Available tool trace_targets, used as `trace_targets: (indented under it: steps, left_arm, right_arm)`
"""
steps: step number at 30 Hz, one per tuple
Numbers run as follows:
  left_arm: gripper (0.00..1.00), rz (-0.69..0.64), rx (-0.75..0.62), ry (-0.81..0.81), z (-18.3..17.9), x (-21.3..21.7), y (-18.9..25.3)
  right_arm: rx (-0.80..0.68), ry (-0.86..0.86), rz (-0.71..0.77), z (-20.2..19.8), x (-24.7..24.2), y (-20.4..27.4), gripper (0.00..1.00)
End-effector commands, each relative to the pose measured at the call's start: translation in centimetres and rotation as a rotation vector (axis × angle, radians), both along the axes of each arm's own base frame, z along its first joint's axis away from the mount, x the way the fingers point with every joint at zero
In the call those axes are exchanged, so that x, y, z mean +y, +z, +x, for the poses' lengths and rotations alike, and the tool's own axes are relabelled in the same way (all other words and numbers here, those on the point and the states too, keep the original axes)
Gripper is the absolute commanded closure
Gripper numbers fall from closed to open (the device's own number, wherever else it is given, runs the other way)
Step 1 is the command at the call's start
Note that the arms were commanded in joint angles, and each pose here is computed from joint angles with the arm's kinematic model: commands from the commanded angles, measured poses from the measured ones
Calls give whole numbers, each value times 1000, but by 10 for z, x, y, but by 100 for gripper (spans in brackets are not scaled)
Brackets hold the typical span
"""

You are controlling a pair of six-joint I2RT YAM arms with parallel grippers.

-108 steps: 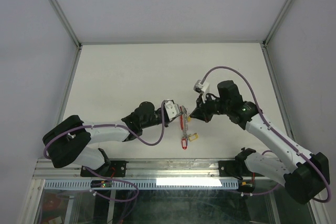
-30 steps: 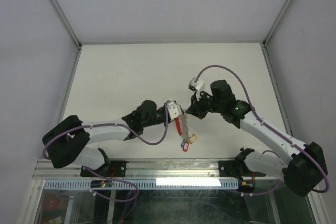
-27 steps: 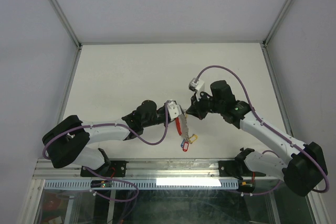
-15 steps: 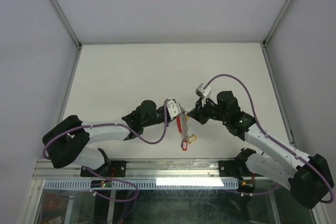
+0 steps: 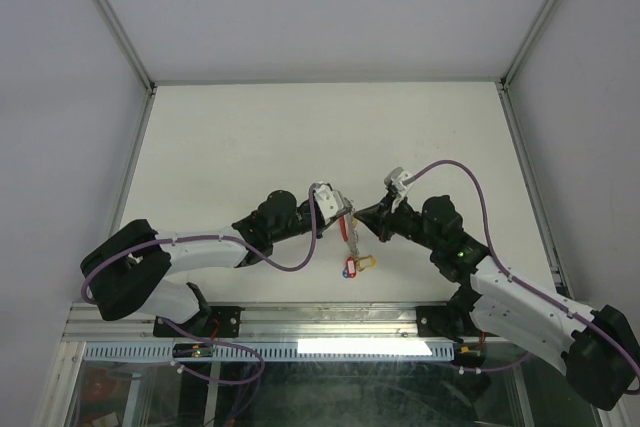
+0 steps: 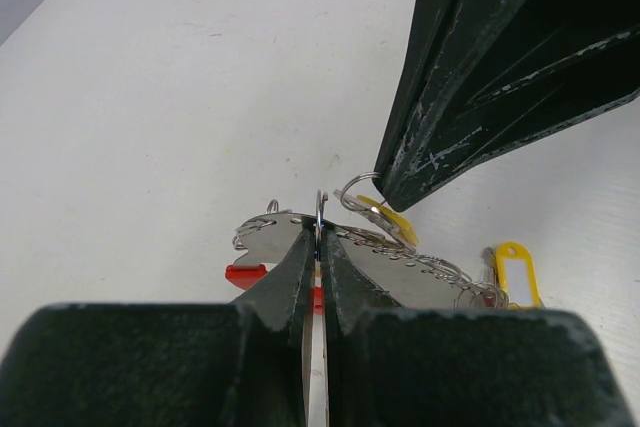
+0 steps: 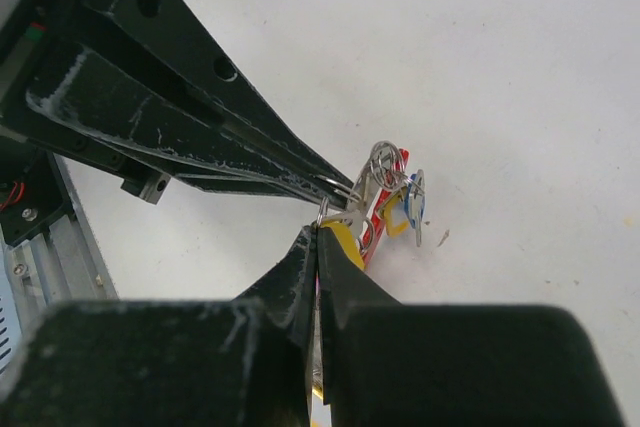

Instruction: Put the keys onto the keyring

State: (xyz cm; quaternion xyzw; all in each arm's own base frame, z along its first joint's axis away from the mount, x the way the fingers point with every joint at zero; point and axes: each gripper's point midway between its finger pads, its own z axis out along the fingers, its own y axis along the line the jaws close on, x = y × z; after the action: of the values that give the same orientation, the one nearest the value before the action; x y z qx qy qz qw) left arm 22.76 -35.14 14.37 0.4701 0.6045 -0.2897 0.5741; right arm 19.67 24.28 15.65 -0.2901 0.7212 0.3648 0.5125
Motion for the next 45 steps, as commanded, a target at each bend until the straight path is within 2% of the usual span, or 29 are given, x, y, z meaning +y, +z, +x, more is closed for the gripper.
trace_targets:
  steps: [1, 45]
  left_arm:
    - [100, -87, -32, 16, 6, -7, 25]
    - [100, -77, -27, 5, 5, -8, 22]
  right_arm:
    - [-104, -26, 114, 11, 8, 37, 100]
    - [-31, -129, 83, 20, -2, 13, 100]
